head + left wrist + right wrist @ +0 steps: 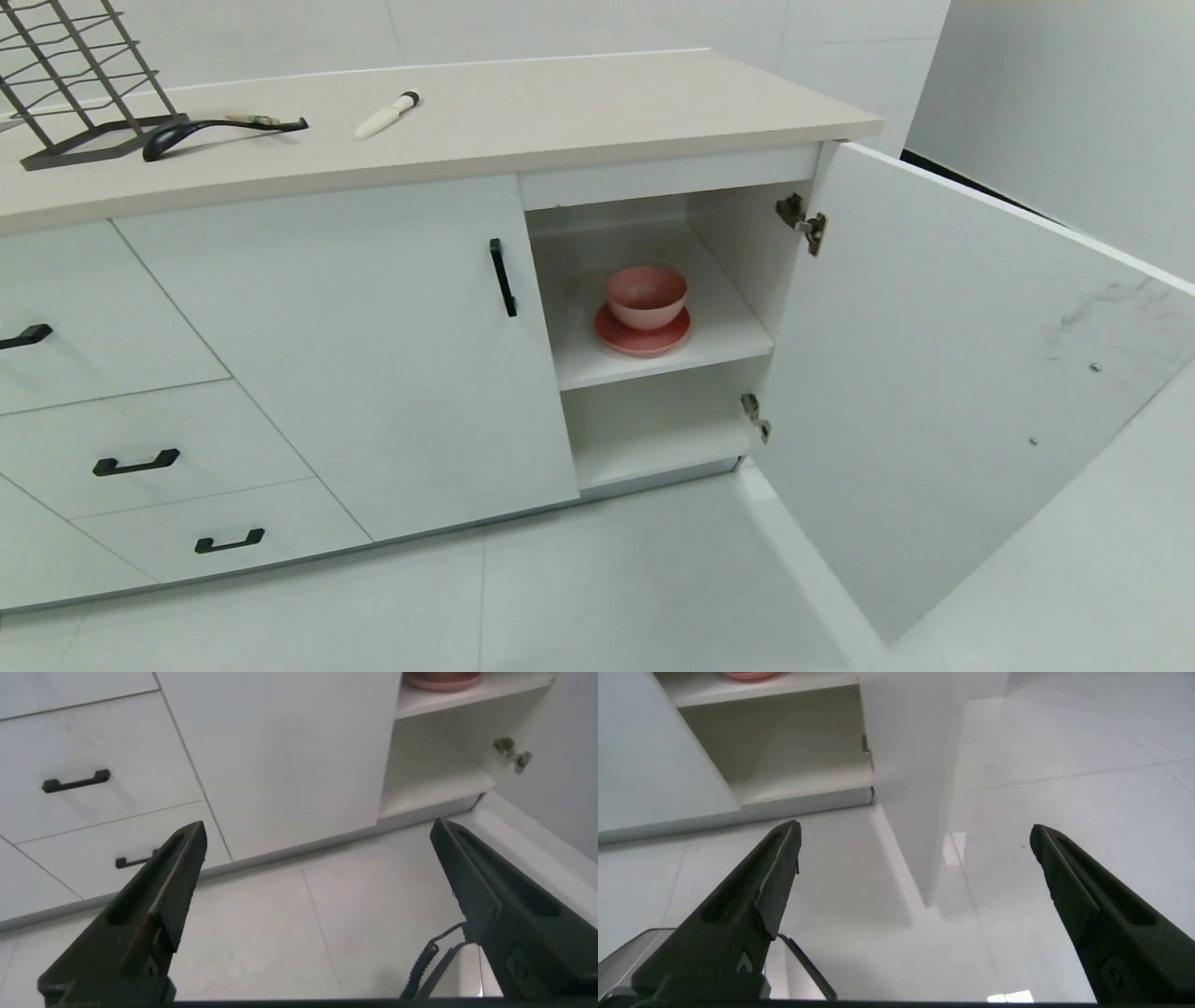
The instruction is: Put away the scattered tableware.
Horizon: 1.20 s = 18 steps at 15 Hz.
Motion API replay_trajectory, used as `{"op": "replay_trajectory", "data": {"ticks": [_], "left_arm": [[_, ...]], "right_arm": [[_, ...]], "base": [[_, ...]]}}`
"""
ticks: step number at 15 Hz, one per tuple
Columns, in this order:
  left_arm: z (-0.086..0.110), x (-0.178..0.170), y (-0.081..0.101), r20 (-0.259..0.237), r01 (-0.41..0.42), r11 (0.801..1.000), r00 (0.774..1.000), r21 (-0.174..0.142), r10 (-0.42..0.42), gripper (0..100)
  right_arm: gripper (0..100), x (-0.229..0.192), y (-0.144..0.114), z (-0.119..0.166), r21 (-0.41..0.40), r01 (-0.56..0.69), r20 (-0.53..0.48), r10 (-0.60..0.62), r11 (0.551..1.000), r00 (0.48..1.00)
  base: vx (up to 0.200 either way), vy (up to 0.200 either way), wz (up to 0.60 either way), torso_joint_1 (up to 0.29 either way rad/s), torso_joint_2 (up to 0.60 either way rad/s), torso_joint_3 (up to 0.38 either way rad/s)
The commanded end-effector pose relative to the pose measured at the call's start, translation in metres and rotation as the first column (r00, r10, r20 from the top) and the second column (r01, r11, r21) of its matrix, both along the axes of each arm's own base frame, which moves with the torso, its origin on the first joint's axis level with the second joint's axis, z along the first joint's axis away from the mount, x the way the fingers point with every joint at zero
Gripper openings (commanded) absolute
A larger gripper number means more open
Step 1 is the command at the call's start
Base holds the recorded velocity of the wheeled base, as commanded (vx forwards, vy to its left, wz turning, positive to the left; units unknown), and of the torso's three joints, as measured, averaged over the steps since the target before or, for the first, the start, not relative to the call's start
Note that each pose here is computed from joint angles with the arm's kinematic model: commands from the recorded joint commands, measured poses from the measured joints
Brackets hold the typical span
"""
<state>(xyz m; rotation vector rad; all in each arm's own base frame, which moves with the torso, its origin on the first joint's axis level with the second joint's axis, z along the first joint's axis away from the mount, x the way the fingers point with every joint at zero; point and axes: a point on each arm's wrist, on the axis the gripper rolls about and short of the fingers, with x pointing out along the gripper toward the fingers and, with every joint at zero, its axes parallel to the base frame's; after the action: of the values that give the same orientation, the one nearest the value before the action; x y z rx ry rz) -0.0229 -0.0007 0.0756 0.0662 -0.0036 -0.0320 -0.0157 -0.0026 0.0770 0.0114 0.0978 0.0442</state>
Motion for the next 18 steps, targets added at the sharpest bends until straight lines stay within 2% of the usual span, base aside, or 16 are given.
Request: {"op": "replay_trajectory", "data": {"ticks": [1, 2, 8, 11, 16, 18], "left_arm": [[0.0001, 0.0001, 0.0, -0.001, 0.0, 1.0, 1.0, 0.0, 0.0, 100], [0.0001, 0.0001, 0.0, -0.001, 0.0, 1.0, 1.0, 0.0, 0.0, 100], [0.0001, 0.0001, 0.0, -0.001, -0.001, 1.0, 1.0, 0.003, 0.001, 100], [0.0001, 0.0001, 0.0, -0.001, 0.0, 1.0, 1.0, 0.003, 0.0, 100], [0.0001, 0.0001, 0.0, -0.001, -0.001, 1.0, 1.0, 0.0, 0.001, 100], [0.0002, 0.0001, 0.0, 0.0, 0.0, 1.0, 1.0, -0.002, 0.0, 100]], "right_arm": [[100, 0.0004, 0.0, 0.0002, -0.001, 0.001, -0.005, -0.001, 1.0, 1.0], [100, 0.0004, 0.0, 0.0002, -0.001, 0.001, -0.005, -0.001, 1.0, 1.0], [100, 0.0005, 0.0001, 0.0002, -0.001, -0.001, -0.007, 0.001, 1.0, 1.0], [100, 0.0005, 0.0001, 0.0002, -0.001, -0.001, -0.007, 0.001, 1.0, 1.0], [100, 0.0005, 0.0001, 0.0002, -0.002, -0.004, -0.007, 0.004, 1.0, 1.0], [100, 0.0005, 0.0001, 0.0002, -0.002, -0.004, -0.007, 0.004, 1.0, 1.0]], "base": [[0.0, -0.2, 0.0, 0.007, 0.0, -0.002], [-0.2, -0.2, 0.0, 0.002, 0.0, 0.002], [-0.2, 0.0, 0.0, 0.004, 0.0, 0.0], [0.0, -0.2, 0.0, -0.006, 0.0, 0.001], [0.0, -0.2, 0.6, -0.001, 0.0, 0.002], [0.2, -0.2, 0.0, 0.002, 0.0, 0.002]]}}
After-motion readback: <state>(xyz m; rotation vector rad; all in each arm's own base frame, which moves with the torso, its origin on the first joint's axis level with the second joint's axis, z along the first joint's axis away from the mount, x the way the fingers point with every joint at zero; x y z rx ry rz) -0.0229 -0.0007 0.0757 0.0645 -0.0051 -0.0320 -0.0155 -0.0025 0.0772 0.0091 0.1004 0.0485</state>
